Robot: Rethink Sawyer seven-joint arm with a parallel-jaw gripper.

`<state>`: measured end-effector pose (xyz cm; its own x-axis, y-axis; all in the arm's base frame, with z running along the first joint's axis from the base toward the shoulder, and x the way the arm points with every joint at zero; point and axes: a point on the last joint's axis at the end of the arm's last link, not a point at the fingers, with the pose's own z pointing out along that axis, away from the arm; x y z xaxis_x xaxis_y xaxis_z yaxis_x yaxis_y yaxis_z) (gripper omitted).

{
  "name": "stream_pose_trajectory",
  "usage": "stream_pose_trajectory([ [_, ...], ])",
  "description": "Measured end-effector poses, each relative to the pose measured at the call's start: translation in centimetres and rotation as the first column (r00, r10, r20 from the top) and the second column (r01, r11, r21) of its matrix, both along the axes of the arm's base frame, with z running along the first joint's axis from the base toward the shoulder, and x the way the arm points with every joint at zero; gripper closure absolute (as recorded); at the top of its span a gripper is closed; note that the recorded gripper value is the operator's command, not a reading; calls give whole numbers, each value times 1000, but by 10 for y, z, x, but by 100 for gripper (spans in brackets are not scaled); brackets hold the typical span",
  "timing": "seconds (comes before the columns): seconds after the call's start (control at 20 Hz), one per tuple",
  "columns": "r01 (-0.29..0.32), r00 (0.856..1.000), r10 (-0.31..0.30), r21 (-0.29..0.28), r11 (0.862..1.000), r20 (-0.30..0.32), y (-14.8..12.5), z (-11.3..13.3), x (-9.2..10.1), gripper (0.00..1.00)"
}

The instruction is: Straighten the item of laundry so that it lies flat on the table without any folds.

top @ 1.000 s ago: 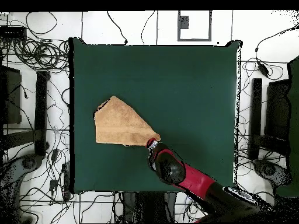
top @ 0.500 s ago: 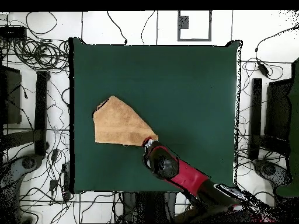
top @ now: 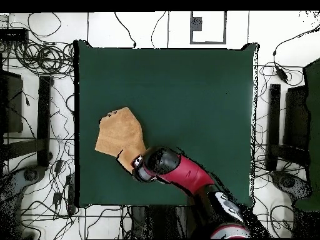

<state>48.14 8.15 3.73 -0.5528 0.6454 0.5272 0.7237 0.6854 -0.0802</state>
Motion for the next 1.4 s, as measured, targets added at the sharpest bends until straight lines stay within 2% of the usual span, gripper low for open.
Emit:
stream_pose_trajectory([
  [0.05,14,1000,-14,5,1000,-18,0,2,1,100],
  [0.15,113,986,-109,23,993,-128,-8,12,7,100],
  [0.25,155,975,-151,18,988,-161,-12,14,11,100],
  [0.3,203,962,-199,4,979,-188,-19,15,16,100],
  [0.5,313,922,-319,-65,948,-219,-37,15,28,100],
  [0.7,382,887,-401,-124,916,-229,-49,13,35,100],
  [0.75,391,882,-411,-129,911,-231,-51,13,36,100],
  [0.8,411,868,-433,-136,901,-244,-54,14,38,100],
  [0.9,428,854,-450,-138,893,-262,-57,15,39,100],
  [0.95,447,832,-464,-131,885,-303,-67,15,41,100],
  [1.4,498,774,-495,-103,861,-394,-115,-6,51,100],
])
